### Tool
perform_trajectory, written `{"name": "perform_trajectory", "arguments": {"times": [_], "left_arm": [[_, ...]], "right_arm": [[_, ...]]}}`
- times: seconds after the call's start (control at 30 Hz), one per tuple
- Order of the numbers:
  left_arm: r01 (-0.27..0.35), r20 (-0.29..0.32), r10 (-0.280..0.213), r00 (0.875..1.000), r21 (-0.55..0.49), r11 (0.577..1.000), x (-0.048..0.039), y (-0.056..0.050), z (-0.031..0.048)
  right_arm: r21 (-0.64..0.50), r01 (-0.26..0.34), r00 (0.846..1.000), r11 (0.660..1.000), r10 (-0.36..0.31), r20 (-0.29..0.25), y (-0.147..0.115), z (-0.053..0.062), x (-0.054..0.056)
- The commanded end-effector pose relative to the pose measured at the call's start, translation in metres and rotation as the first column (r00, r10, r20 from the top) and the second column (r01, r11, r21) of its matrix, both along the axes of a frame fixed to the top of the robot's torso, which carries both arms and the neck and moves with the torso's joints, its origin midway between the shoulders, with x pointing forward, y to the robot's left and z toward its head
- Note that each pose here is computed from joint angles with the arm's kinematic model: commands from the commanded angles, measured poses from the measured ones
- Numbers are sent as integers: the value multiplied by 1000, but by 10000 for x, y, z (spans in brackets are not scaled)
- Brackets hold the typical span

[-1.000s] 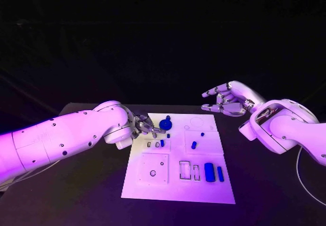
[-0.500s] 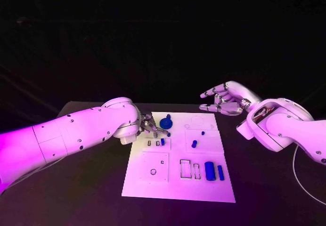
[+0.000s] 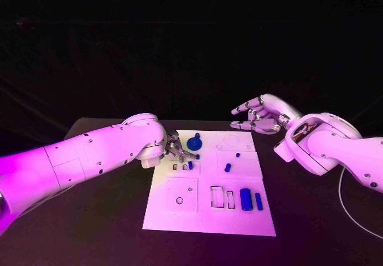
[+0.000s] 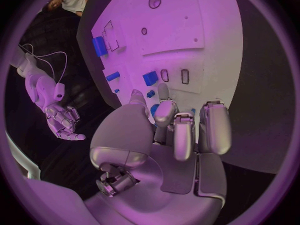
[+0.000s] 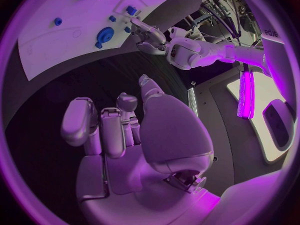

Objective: Assemble the parts on the task board

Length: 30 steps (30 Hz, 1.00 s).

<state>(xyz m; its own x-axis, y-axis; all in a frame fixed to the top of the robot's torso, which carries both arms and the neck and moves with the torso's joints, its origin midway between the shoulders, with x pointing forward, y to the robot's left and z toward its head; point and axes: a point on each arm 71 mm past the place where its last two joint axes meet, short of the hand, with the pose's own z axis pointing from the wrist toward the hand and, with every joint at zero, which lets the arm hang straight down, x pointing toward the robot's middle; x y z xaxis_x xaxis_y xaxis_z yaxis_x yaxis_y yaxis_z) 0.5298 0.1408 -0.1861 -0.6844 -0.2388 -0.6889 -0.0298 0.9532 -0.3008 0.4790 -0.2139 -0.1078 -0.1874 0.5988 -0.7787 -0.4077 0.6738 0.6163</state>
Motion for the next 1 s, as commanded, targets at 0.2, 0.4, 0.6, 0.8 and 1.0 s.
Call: {"name": "perform_trajectory", "arguments": {"times": [0.2, 0.4, 0.6, 0.8, 1.0], "left_arm": [[24, -21, -23, 1000, 19, 1000, 2, -63, -48], [28, -22, -28, 999, 14, 1000, -1, -110, -61], [33, -26, -33, 999, 12, 999, -1, -135, -69], [42, -42, -41, 998, 13, 999, 1, -159, -84], [48, -51, -47, 998, 15, 999, 5, -183, -100]], "right_arm": [[-8, -9, 1000, 1000, 8, -12, 22, -16, 5], [-9, -11, 1000, 1000, 10, -15, 35, -25, 11], [-15, -9, 1000, 1000, 8, -13, 34, -28, 16], [-22, -9, 1000, 1000, 9, -12, 44, -31, 20], [-25, -11, 1000, 1000, 11, -14, 52, -34, 21]]}}
